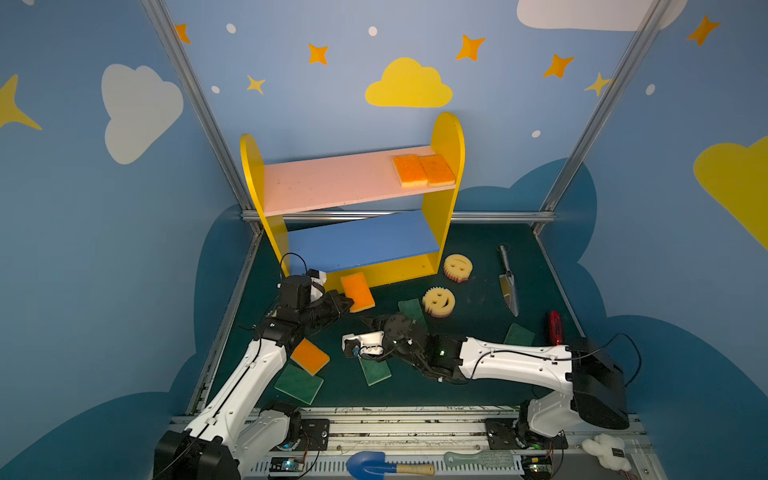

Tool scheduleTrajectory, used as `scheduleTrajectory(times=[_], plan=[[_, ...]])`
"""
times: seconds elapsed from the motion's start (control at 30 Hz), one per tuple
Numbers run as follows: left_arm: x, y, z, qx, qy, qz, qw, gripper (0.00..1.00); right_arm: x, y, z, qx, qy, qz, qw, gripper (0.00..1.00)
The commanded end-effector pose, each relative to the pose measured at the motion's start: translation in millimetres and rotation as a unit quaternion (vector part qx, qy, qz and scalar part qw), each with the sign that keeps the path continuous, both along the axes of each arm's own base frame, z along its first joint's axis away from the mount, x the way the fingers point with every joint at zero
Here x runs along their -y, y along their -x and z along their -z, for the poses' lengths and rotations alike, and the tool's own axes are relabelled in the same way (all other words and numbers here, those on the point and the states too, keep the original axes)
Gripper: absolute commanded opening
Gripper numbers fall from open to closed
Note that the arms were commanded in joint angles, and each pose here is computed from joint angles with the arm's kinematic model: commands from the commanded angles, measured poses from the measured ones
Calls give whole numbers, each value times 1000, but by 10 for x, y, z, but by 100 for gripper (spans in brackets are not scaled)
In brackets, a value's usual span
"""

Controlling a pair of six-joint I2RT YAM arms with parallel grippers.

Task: Place and organize the cleaning sponges onto the shelf
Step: 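Close the right gripper on the sponge held by the left gripper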

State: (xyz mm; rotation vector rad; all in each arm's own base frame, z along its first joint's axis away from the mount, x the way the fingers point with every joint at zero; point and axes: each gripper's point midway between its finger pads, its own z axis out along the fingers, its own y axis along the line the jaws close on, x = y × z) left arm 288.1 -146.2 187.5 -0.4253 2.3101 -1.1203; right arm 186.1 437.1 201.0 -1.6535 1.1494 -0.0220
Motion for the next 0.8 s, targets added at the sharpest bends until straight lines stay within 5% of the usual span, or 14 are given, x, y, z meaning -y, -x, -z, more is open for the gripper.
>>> scheduleTrajectory(times=[0.0,0.27,0.77], plan=[[27,33,9,3,10,14,1000,3,-95,-169,-168,42,0,22,999,49],[8,18,12,-2,18,14,1000,3,-223,-453,-100,99,32,83,991,44],[-27,-22,-13,-3,27,9,1000,3,-72,-612,16,97,48,98,989,35]])
